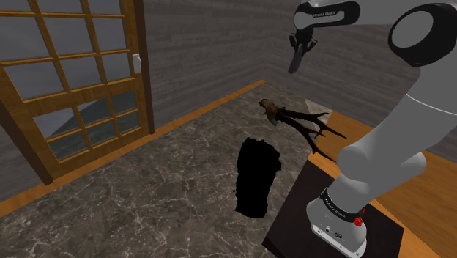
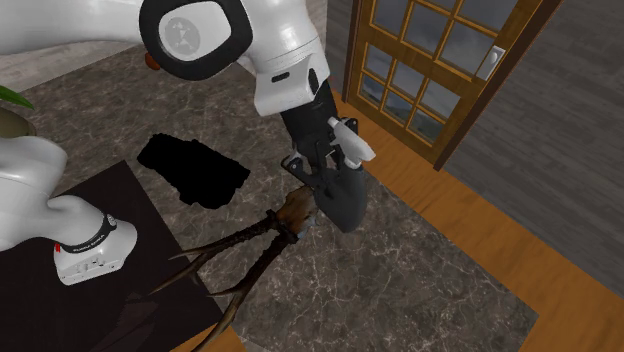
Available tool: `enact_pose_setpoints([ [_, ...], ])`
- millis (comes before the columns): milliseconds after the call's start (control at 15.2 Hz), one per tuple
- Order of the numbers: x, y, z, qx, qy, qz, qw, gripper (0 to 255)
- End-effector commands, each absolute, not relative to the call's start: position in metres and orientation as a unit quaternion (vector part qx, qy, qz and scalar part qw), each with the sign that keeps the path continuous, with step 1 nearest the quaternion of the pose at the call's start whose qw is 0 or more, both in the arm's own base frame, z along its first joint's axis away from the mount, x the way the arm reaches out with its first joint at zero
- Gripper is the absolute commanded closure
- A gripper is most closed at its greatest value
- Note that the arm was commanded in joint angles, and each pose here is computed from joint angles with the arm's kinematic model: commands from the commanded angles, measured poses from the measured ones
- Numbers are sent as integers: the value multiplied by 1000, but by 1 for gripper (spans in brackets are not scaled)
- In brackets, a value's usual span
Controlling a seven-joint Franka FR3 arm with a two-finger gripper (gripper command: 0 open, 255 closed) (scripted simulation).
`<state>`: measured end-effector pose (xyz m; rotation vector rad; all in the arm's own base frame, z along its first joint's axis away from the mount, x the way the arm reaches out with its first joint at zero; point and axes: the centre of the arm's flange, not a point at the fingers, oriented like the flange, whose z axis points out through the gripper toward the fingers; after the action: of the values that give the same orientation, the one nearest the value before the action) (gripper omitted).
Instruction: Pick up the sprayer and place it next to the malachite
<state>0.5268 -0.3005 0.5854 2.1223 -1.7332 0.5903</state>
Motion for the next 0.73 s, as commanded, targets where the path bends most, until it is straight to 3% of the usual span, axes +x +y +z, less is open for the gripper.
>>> enact_pose_setpoints([
  [0, 526, -301, 597, 746, -610, 208, 169, 255],
  [660, 517, -209, 612, 746, -610, 208, 169, 255],
])
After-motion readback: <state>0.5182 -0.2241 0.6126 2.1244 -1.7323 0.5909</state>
